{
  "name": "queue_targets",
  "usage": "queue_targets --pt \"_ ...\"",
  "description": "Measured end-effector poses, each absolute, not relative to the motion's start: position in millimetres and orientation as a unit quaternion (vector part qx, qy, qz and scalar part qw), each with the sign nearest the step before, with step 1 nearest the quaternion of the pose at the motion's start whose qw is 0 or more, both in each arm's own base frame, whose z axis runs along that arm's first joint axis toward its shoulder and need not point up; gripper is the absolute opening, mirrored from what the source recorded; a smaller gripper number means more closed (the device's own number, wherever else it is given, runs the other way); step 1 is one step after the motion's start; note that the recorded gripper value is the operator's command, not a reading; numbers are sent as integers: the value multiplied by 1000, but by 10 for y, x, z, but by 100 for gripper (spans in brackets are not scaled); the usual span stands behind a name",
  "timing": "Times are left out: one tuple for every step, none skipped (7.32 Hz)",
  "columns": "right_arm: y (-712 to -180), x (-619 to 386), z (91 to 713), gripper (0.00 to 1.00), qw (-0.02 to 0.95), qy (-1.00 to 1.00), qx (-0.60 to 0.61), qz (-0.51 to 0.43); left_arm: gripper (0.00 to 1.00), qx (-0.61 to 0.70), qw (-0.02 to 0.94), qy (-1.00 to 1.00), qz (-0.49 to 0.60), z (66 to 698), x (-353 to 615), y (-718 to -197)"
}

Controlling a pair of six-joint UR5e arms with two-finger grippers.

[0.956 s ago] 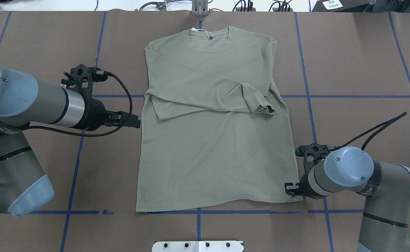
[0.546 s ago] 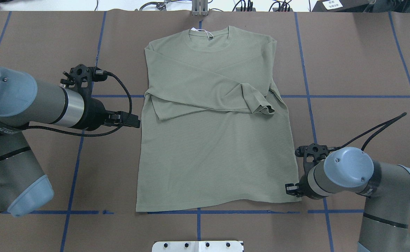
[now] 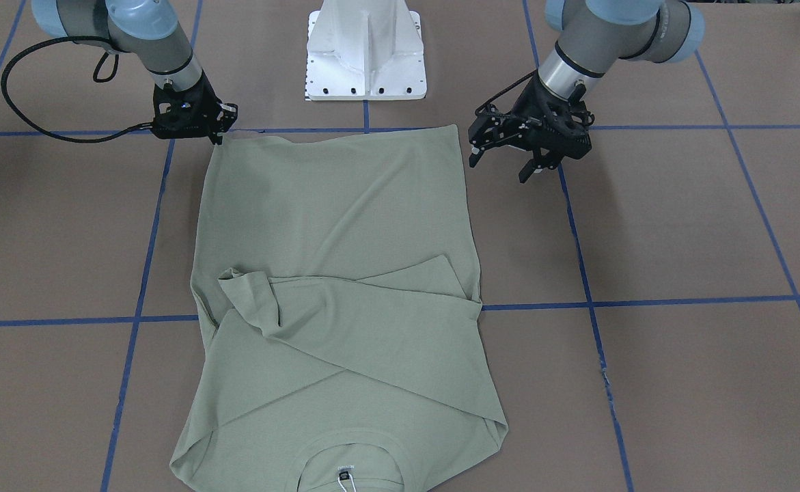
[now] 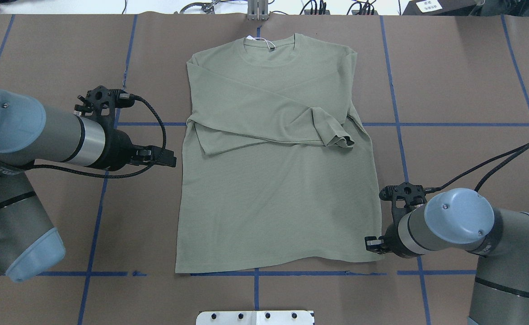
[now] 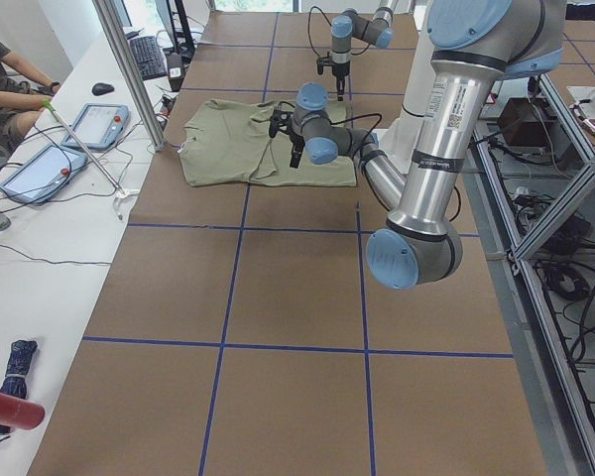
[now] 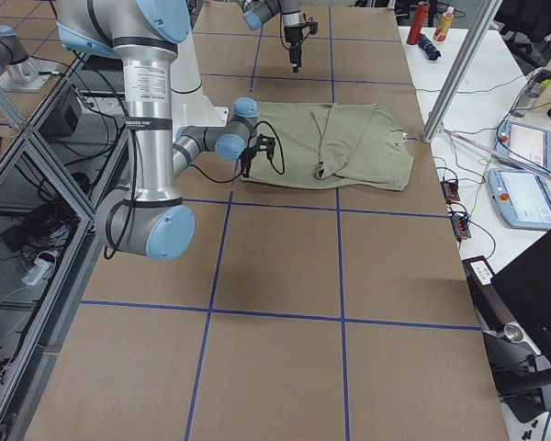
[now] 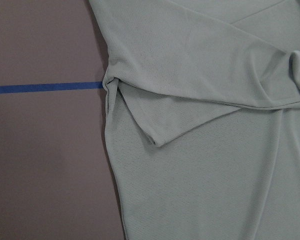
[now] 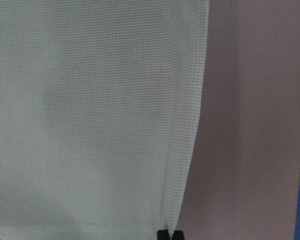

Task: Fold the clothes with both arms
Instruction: 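Move the left gripper to the other hem corner nearest the robot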

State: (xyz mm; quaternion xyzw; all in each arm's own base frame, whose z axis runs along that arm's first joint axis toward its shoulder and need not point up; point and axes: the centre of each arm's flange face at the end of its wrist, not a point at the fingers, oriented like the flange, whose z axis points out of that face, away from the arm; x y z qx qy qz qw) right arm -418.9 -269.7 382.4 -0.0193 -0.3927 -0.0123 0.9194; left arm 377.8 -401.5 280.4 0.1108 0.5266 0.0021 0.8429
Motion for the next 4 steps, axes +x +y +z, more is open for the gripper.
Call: queue_targets --pt "-2692 -4156 3758 0 917 -398 -18 -9 100 84 845 528 -18 2845 3897 -3847" --pt "-2695 -4116 3696 0 915 -404 -16 -5 100 54 846 529 -34 2848 4143 -3558" --pt "-2720 -4071 3660 0 913 -407 -13 -1 100 27 848 526 -51 2840 4417 -3244" --pt "-2748 -4027 3622 0 912 -411 -10 3 100 3 854 516 -67 2808 4694 -2928"
